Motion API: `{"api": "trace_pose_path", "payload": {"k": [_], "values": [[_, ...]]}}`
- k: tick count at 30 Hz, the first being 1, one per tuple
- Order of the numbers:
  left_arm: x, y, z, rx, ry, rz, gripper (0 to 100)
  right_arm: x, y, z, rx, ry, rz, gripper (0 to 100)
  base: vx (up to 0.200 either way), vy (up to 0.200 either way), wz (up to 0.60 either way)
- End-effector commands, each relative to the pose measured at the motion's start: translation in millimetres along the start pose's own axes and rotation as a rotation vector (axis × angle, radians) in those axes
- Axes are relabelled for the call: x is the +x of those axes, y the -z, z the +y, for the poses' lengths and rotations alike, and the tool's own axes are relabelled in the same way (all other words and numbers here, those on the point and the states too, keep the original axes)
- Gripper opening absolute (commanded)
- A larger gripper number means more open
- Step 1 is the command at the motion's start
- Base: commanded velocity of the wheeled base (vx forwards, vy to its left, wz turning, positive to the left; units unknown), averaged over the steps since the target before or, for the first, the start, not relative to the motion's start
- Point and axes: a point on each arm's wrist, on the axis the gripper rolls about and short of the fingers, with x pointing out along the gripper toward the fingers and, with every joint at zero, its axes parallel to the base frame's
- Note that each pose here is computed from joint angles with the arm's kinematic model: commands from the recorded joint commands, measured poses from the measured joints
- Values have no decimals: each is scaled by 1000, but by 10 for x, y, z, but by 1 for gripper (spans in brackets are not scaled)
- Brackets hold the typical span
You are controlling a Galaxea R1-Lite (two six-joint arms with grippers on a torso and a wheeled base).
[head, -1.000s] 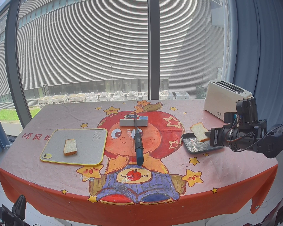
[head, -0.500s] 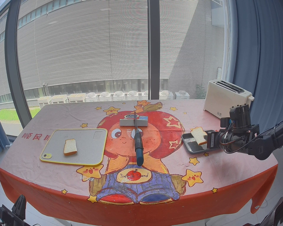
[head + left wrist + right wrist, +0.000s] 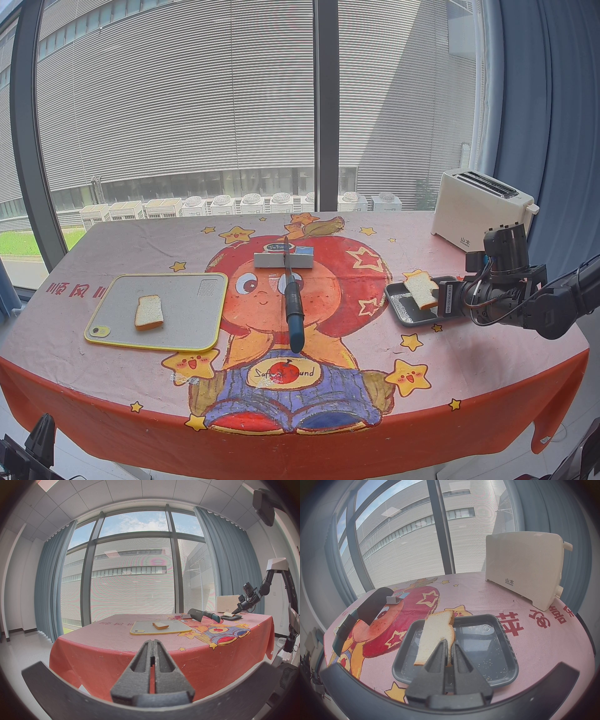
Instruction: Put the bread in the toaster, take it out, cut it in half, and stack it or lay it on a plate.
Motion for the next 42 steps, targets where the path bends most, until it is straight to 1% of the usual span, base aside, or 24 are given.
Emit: {"api": "trace_pose_path", "payload": {"k": [1,8,9,13,17,23,26,32,35,36,37,42], "values": [[1,53,0,0,0,1,0,21,5,-10,2,4,4,0,0,0,0],[1,53,0,0,0,1,0,24,18,-8,-3,4,9,0,0,0,0],[1,53,0,0,0,1,0,24,22,-9,-4,4,10,100,0,0,0],[1,53,0,0,0,1,0,3,8,-7,2,1,3,100,0,0,0],[1,53,0,0,0,1,0,-21,18,14,-4,-6,5,100,0,0,0],[1,53,0,0,0,1,0,-103,-30,28,-3,-15,-22,100,0,0,0],[1,53,0,0,0,1,0,-247,-73,77,-14,-31,-58,100,0,0,0],[1,53,0,0,0,1,0,-510,-74,197,-38,-80,-100,100,0,0,0],[1,53,0,0,0,1,0,-576,-54,258,-48,-102,-105,100,0,0,0],[1,53,0,0,0,1,0,-576,-54,258,-48,-102,-105,100,0,0,0],[1,53,0,0,0,1,0,-615,-15,292,-59,-114,-101,100,0,0,0],[1,53,0,0,0,1,0,-648,-18,304,-67,-121,-109,100,0,0,0]]}}
